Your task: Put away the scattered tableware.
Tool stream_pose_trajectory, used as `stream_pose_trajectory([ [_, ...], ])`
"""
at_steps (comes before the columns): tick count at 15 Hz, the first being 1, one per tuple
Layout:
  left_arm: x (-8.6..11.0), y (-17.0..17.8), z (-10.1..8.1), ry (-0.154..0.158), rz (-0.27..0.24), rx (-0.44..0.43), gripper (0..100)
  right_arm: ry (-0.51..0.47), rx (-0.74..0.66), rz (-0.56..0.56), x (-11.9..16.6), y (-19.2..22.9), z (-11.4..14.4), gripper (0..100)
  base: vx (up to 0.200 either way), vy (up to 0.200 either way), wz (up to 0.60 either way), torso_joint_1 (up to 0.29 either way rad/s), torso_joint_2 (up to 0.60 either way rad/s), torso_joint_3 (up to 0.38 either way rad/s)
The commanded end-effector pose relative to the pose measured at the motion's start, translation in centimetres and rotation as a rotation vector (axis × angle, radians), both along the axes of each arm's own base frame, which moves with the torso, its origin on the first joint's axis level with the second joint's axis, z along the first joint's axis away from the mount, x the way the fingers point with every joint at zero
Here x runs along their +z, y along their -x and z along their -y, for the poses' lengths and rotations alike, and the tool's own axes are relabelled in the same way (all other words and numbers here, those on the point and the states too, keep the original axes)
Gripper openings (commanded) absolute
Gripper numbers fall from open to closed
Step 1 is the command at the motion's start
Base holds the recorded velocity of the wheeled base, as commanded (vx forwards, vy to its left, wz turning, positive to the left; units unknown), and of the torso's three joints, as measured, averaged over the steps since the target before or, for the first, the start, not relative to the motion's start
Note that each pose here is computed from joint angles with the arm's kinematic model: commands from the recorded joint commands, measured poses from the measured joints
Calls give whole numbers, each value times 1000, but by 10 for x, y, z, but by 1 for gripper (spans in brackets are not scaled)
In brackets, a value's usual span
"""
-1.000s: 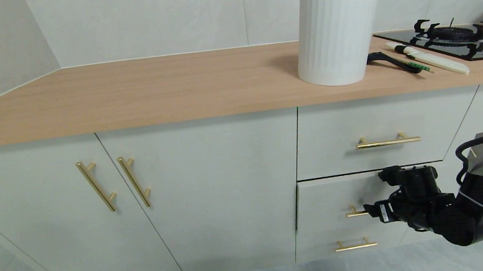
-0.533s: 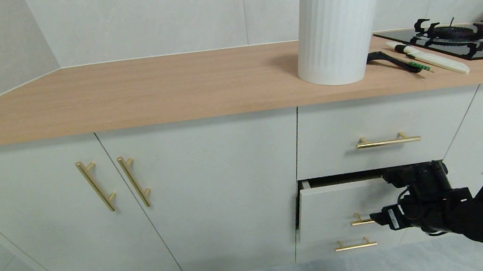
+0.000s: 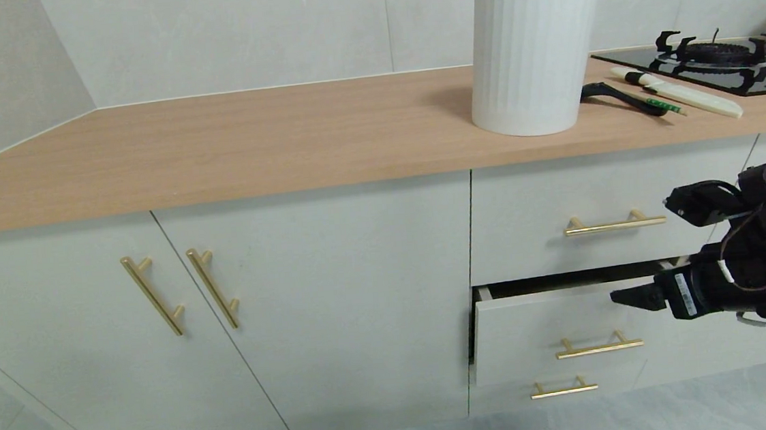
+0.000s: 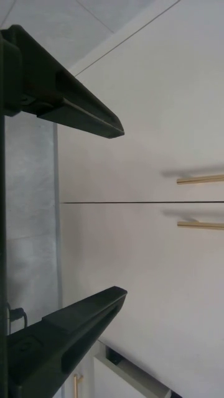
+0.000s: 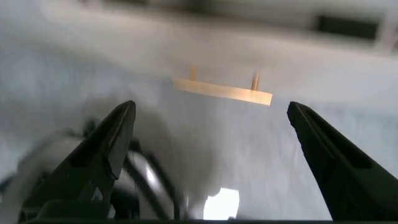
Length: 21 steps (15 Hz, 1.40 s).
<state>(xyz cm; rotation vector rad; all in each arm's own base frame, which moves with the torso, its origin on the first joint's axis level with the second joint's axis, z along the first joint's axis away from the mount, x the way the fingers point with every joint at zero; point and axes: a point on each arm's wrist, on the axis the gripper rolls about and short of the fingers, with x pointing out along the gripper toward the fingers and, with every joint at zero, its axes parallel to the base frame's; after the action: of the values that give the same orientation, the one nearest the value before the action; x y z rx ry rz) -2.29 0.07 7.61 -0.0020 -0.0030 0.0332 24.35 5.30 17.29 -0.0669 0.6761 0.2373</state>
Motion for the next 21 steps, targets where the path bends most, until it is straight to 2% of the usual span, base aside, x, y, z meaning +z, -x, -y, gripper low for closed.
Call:
stream_pose_trajectory([
  [1,0,0,0,1,-1,1,100,-6,-12,30,2,-28,-3,100,0,0,0,0,0,0],
  [4,0,0,0,1,-1,1,100,0,-15,1,-16,-47,-7,100,0,0,0,0,0,0],
  [8,0,0,0,0,-1,1,100,49,-90,4,-61,-80,-7,100,0,0,0,0,0,0],
  [12,0,0,0,0,-1,1,100,39,-118,72,-70,-91,-3,100,0,0,0,0,0,0],
  [21,0,0,0,0,-1,1,100,53,-156,133,-89,-103,-3,100,0,0,0,0,0,0],
])
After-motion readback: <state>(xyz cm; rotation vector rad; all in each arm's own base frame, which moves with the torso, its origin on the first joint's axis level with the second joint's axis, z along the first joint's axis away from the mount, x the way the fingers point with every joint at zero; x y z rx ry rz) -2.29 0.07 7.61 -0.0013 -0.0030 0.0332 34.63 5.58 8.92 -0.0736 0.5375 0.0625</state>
